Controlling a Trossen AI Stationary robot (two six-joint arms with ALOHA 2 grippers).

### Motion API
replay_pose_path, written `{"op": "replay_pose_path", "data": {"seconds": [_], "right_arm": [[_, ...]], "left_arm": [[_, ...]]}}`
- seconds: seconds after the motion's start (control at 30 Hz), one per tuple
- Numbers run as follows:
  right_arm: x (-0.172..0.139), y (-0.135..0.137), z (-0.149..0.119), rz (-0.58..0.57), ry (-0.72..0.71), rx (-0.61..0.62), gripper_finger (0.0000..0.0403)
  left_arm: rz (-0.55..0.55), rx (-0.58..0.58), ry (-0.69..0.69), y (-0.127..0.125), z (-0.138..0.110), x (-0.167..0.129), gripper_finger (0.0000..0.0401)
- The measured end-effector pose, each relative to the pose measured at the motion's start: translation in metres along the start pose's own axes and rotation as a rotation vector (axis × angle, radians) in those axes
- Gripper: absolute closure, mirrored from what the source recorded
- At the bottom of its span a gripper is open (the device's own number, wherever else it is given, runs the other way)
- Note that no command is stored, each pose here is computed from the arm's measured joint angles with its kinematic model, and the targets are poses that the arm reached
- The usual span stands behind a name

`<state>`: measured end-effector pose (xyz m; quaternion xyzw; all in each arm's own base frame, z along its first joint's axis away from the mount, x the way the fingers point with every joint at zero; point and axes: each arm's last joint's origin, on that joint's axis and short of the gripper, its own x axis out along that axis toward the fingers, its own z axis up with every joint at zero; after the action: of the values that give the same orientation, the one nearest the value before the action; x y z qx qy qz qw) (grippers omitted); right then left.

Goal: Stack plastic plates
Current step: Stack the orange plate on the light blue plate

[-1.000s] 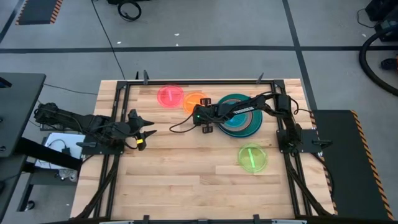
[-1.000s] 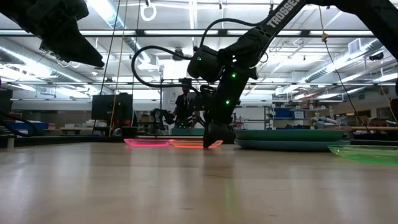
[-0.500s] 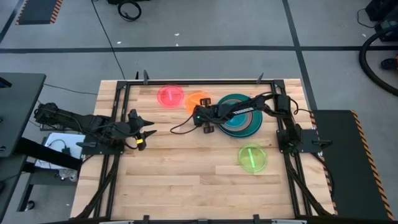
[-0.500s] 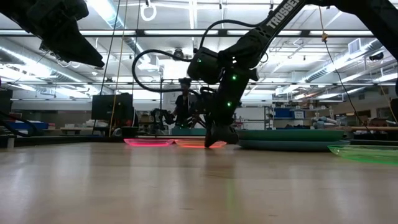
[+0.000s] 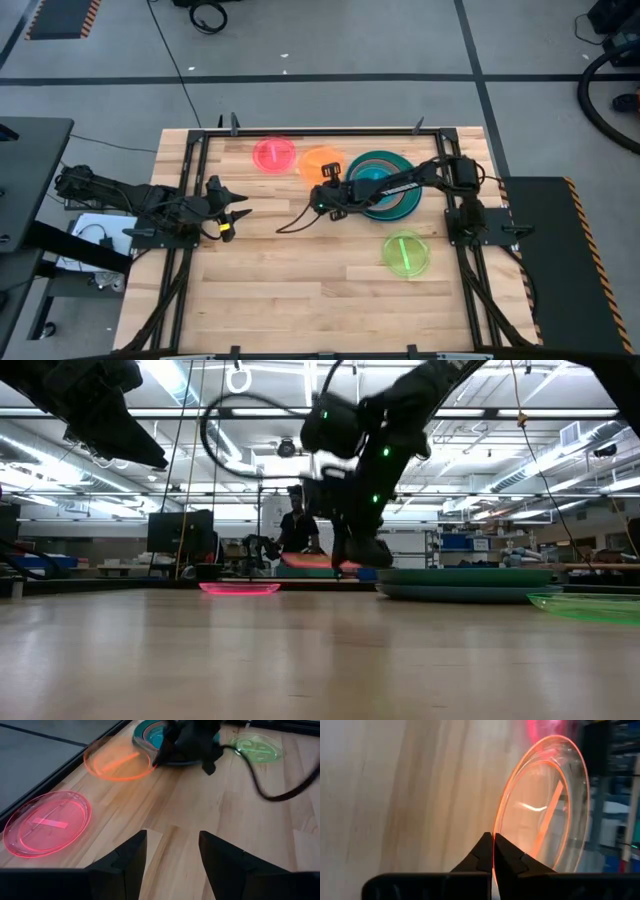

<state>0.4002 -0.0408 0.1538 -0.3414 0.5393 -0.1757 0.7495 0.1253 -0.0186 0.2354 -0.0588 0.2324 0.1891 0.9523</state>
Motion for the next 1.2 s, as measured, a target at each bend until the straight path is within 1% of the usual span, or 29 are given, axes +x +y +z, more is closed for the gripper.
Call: {"op": "replay_pose_path", "data": {"seconds": [0.1,0.23,0.4,0.5,0.6,0.67,0.73,0.8,1.0,1.2], "right_arm": [[-0.017,0.000,0.001,-0.032,0.010,0.002,0.0391],[-0.040,-0.003,-0.002,-0.026,0.019,0.043,0.0391],[-0.061,-0.006,-0.017,0.026,0.105,0.127,0.0391],[-0.071,-0.008,-0.030,0.102,0.183,0.218,0.0391],[-0.074,-0.010,-0.044,0.197,0.291,0.323,0.0391],[-0.074,-0.010,-0.050,0.242,0.355,0.383,0.0391],[-0.072,-0.009,-0.053,0.260,0.397,0.422,0.0391],[-0.070,-0.008,-0.054,0.267,0.404,0.460,0.0391],[-0.064,-0.002,-0.058,0.335,0.404,0.492,0.0383],[-0.063,-0.002,-0.059,0.361,0.415,0.496,0.0344]], "left_arm": [[0.000,0.000,0.000,0.000,0.000,0.000,0.0213],[0.000,0.000,0.000,0.000,0.000,0.000,0.0213],[0.000,-0.001,0.000,0.000,0.000,0.000,0.0213],[0.000,-0.003,0.000,0.000,0.000,0.000,0.0213],[0.000,-0.006,0.000,0.000,0.000,0.000,0.0213],[0.000,-0.010,0.000,0.000,0.000,0.000,0.0213],[0.000,-0.010,0.000,0.000,0.000,0.000,0.0213],[0.000,-0.010,0.000,0.000,0.000,0.000,0.0213],[0.000,-0.009,0.000,0.000,0.000,0.000,0.0213],[0.000,-0.009,0.000,0.000,0.000,0.000,0.0213]]}}
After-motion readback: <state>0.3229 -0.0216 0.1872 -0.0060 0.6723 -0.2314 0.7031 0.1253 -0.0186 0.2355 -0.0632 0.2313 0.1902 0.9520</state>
